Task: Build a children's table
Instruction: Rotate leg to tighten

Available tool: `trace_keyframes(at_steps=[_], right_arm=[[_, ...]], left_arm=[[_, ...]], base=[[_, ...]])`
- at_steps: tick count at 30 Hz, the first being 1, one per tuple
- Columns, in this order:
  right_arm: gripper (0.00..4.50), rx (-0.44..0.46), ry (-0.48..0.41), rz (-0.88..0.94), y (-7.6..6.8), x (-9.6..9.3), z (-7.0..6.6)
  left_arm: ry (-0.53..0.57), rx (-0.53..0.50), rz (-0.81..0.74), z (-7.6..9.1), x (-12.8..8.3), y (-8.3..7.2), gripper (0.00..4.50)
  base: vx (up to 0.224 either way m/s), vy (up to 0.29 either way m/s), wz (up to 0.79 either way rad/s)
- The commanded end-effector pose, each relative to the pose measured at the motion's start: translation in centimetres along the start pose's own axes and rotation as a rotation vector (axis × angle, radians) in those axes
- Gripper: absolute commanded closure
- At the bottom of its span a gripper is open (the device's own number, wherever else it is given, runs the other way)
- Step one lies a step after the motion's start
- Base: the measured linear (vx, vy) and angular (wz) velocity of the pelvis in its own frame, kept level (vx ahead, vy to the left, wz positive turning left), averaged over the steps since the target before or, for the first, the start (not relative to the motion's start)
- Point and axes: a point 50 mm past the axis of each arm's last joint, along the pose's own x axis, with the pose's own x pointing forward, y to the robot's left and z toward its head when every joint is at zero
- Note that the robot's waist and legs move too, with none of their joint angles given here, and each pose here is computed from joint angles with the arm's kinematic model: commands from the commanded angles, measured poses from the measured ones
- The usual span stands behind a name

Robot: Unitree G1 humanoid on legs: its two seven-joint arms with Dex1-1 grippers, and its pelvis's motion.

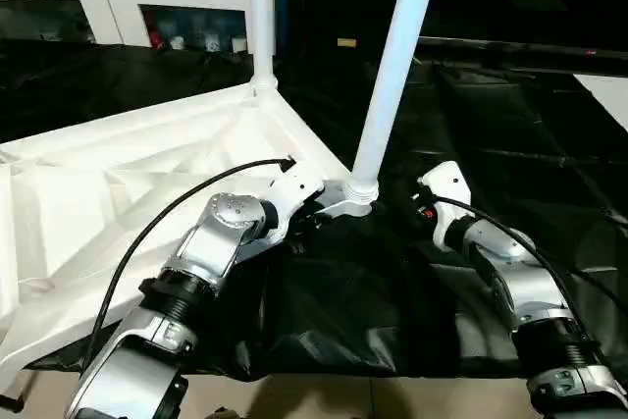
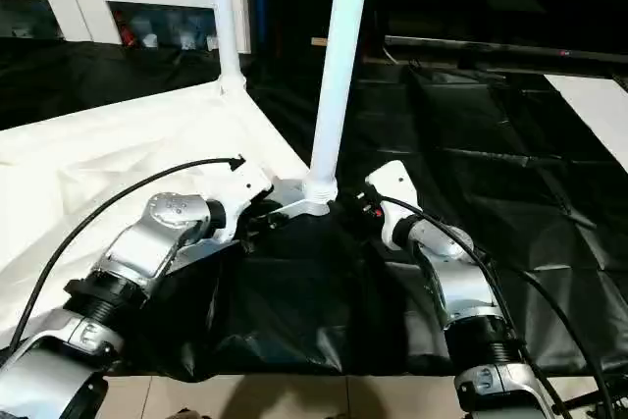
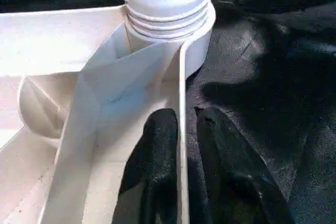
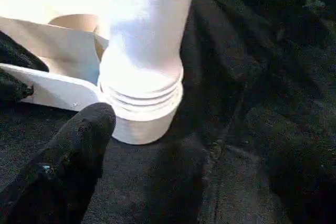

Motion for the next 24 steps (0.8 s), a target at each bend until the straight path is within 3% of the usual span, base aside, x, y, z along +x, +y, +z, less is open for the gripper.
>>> trace_keyframes(at_steps=[1,7,16,20,24], right_arm=[[0.0,0.001,0.003,0.011,0.0,-0.2,0.0],[0.0,-0.03,0.019,0.047,0.3,-0.3,-0.1],[0.0,-0.008,-0.008,0.158,0.5,-0.8,0.3],[0.0,-0.05,-0.033,0.266,0.9,-1.4,0.9],[0.0,-0.13,0.005,0.362,1.5,-1.8,0.6]], left_arm=[[0.034,-0.002,0.004,-0.4,0.0,0.2,4.0],[0.056,-0.001,-0.039,-0.6,-0.2,0.3,4.46],[0.074,0.072,-0.213,-1.8,-1.0,-0.8,4.46],[0.011,0.125,-0.35,-2.3,-2.5,-1.6,4.46],[0.021,0.118,-0.365,-2.8,-3.5,-1.4,4.46]], base=[[0.0,0.0,0.0],[0.0,0.0,0.0],[0.0,0.0,0.0],[0.0,0.0,0.0],[0.0,0.0,0.0]])
